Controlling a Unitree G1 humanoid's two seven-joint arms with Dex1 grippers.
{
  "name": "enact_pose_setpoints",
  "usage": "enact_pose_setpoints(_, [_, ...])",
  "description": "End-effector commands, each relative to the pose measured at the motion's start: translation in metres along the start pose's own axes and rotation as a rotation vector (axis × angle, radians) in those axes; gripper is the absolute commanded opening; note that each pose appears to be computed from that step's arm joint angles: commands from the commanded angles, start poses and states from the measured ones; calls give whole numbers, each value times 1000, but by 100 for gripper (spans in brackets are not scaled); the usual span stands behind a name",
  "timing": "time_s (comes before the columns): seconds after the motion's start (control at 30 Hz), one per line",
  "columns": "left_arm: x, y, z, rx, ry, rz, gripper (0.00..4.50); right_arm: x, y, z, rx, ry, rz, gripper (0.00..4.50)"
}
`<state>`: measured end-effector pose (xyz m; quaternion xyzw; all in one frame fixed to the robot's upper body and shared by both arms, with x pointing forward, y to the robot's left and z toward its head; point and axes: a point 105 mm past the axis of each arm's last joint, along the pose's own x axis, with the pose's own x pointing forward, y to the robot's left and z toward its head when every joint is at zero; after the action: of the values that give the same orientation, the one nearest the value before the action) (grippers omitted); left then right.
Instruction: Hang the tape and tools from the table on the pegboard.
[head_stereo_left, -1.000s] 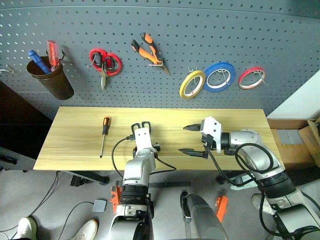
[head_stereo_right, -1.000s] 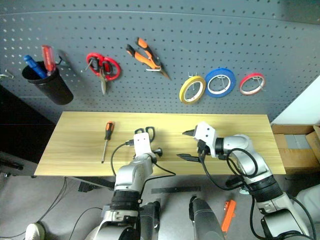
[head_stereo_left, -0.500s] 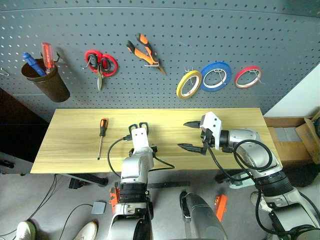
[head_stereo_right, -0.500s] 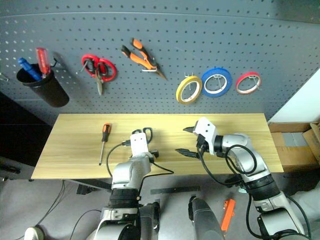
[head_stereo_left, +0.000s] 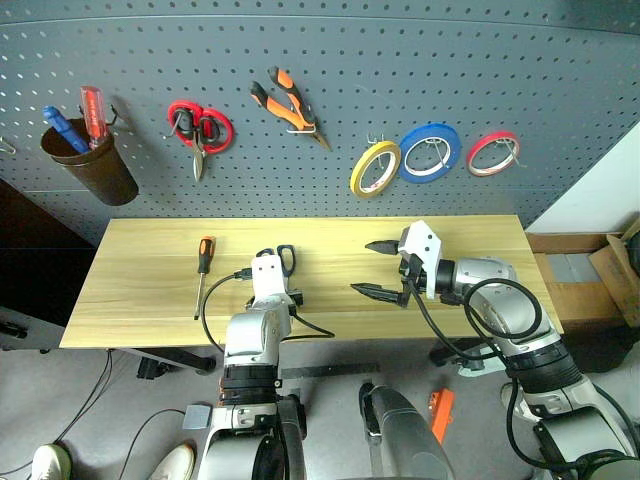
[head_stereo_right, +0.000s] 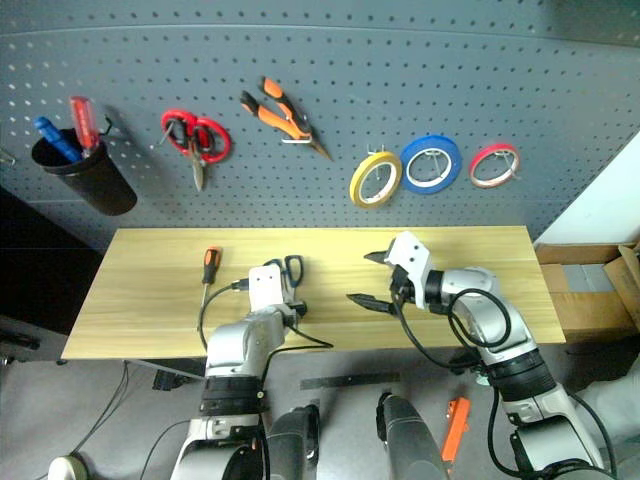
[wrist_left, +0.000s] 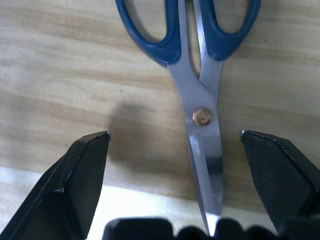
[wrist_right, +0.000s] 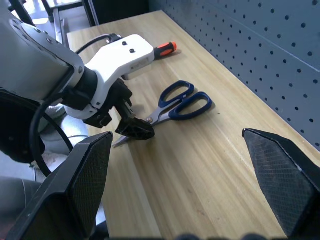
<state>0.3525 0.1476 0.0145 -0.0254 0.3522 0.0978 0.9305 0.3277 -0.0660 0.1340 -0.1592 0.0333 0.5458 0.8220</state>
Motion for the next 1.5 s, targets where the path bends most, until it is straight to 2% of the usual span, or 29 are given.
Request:
enact_pose_setpoints(0.03, [11, 2, -23, 17, 99, 5, 450, -2, -3, 12, -15, -38, -14, 449])
enact_pose_setpoints(0.5, [14, -3, -27, 5, 134, -9, 450, -2, -7, 16, -12, -57, -44, 449])
enact_pose_setpoints(0.6, [13, -4, -30, -1, 139, -12, 389, -1, -8, 17, -11, -61, -50, 450])
enact_pose_setpoints(0.93, [10, -4, -32, -25, 142, -11, 53, -1, -14, 19, -5, -68, -67, 450])
enact_pose_setpoints(1.33, [9, 0, -27, -51, 125, -6, 49, -1, -18, 19, -2, -69, -77, 450])
enact_pose_setpoints(1.5, [-8, 10, -5, -10, -45, 23, 49, -3, -13, 25, -1, -93, -50, 450])
